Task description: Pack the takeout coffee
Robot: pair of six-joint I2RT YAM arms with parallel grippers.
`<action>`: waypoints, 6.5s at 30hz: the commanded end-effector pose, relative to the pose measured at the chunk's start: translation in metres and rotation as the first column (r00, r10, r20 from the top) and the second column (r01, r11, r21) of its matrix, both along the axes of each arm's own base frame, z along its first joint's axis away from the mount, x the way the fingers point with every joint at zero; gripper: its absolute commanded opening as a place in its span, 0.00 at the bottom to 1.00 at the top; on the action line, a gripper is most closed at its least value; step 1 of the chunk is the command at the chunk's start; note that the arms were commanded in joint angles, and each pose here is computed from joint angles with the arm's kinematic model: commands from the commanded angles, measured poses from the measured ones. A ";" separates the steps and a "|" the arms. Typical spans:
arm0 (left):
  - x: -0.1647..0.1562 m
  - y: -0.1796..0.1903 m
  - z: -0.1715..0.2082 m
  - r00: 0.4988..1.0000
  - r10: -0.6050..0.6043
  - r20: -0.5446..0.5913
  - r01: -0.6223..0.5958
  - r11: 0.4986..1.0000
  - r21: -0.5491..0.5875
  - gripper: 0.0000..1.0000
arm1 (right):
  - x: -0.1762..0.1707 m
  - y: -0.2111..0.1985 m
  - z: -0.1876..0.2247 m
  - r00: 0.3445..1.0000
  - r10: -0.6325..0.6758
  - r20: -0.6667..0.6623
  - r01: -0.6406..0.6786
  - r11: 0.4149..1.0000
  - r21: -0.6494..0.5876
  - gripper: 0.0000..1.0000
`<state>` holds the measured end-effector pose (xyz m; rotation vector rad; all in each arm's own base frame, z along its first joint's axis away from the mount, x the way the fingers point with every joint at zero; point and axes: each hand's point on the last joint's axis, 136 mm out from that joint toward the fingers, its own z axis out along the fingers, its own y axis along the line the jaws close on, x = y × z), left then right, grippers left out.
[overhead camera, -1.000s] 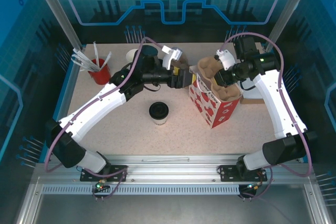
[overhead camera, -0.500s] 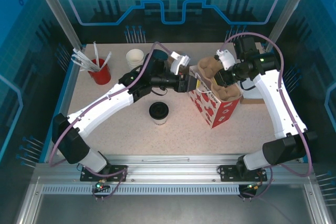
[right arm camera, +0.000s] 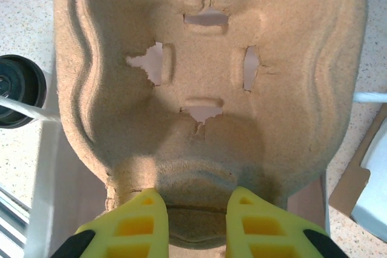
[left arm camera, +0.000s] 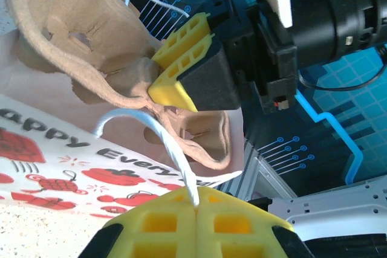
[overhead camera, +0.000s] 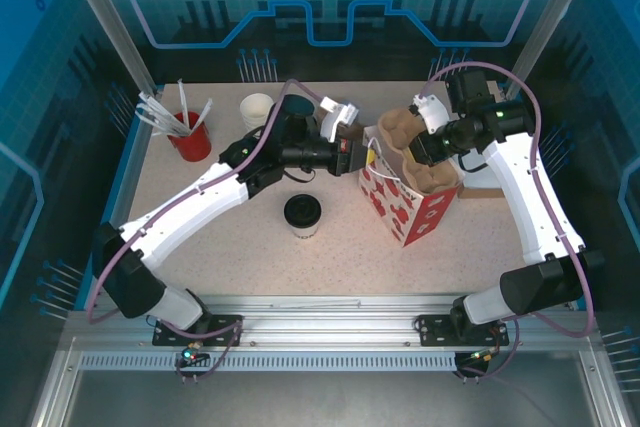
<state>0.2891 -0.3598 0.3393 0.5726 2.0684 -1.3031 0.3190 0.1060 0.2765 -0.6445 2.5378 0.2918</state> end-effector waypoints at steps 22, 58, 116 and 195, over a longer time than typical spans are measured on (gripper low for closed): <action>0.002 0.019 0.000 0.994 0.060 0.093 -0.064 0.997 0.037 0.39 | -0.023 0.011 -0.016 0.998 0.033 -0.047 -0.033 0.999 -0.004 0.11; 0.098 0.011 -0.048 0.998 -0.055 0.025 0.047 0.966 0.253 0.46 | -0.024 0.019 -0.014 0.997 0.067 -0.031 -0.067 0.998 -0.006 0.11; 0.117 0.016 -0.072 1.000 0.006 -0.011 -0.003 0.968 0.253 0.12 | -0.038 0.015 -0.037 0.995 0.024 -0.093 -0.030 0.998 -0.063 0.11; 0.080 0.073 -0.013 0.958 0.229 0.174 -0.254 0.958 0.133 0.70 | -0.025 0.008 -0.066 0.996 -0.048 -0.080 0.020 0.947 -0.321 0.19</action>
